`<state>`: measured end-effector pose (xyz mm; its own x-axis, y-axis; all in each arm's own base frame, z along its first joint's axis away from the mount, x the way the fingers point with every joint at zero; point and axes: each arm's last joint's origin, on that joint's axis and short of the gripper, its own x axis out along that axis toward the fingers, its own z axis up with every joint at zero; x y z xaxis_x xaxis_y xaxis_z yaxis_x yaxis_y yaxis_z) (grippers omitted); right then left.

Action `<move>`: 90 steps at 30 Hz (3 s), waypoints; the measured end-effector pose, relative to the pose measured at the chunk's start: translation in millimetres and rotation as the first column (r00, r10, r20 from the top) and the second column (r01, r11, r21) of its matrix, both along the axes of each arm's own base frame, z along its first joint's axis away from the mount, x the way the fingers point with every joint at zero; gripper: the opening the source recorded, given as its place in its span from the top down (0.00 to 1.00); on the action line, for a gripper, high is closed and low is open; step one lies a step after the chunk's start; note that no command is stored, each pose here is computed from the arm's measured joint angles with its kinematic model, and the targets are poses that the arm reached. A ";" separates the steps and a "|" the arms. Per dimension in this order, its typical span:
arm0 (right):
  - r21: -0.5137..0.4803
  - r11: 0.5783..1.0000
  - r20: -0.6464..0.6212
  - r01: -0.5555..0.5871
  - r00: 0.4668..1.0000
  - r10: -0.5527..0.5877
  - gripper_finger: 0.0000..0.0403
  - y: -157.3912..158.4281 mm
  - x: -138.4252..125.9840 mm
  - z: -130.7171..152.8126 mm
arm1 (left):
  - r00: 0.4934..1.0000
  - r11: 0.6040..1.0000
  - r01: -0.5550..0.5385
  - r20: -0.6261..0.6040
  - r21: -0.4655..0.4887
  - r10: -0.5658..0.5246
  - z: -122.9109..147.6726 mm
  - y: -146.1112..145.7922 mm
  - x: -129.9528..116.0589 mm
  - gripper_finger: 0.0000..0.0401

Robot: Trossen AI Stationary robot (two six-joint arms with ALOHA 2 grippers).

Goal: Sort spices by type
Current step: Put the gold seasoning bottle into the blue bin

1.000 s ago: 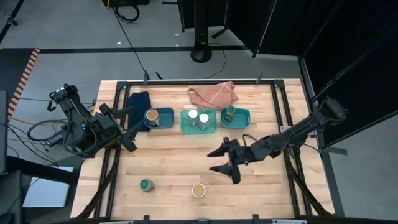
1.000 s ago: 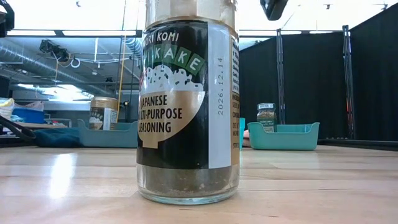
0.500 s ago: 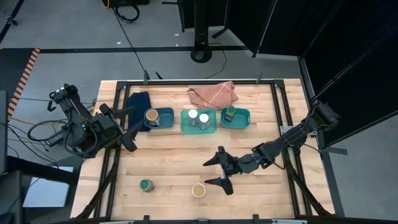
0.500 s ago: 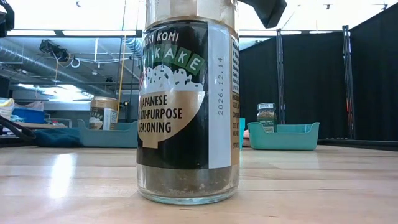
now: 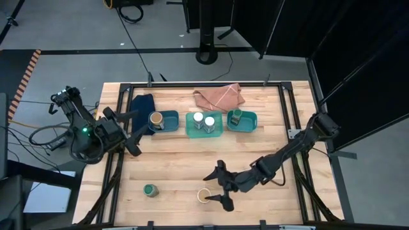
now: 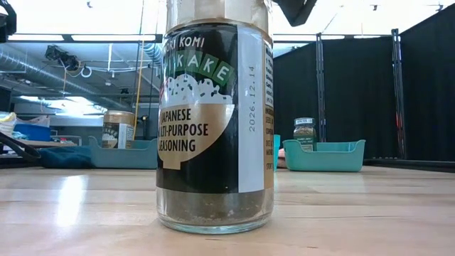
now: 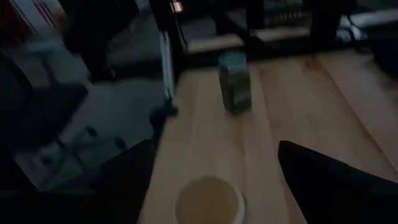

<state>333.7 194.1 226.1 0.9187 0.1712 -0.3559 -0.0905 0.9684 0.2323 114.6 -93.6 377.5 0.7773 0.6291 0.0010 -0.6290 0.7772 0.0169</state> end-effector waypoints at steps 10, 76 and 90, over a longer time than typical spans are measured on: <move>-0.091 0.996 -0.088 -0.008 0.996 0.000 0.13 6.5 4.0 -15.2 | 1.000 1.000 0.002 -0.003 0.004 -0.002 -1.3 -0.2 0.2 0.23; -0.160 0.970 -0.101 -0.184 0.980 0.169 0.13 14.8 28.7 -32.6 | 1.000 1.000 0.002 -0.010 0.013 -0.002 -1.7 -0.2 0.2 0.23; -0.179 0.956 -0.147 -0.234 0.967 0.209 0.13 13.3 27.2 -36.4 | 1.000 1.000 0.002 -0.011 0.013 -0.002 -1.8 -0.2 0.2 0.23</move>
<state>360.9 207.5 189.7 0.8115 0.2816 -0.5120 -0.2900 0.9548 0.0654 114.8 -93.7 375.7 0.7784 0.6278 0.0009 -0.6274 0.7779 0.0336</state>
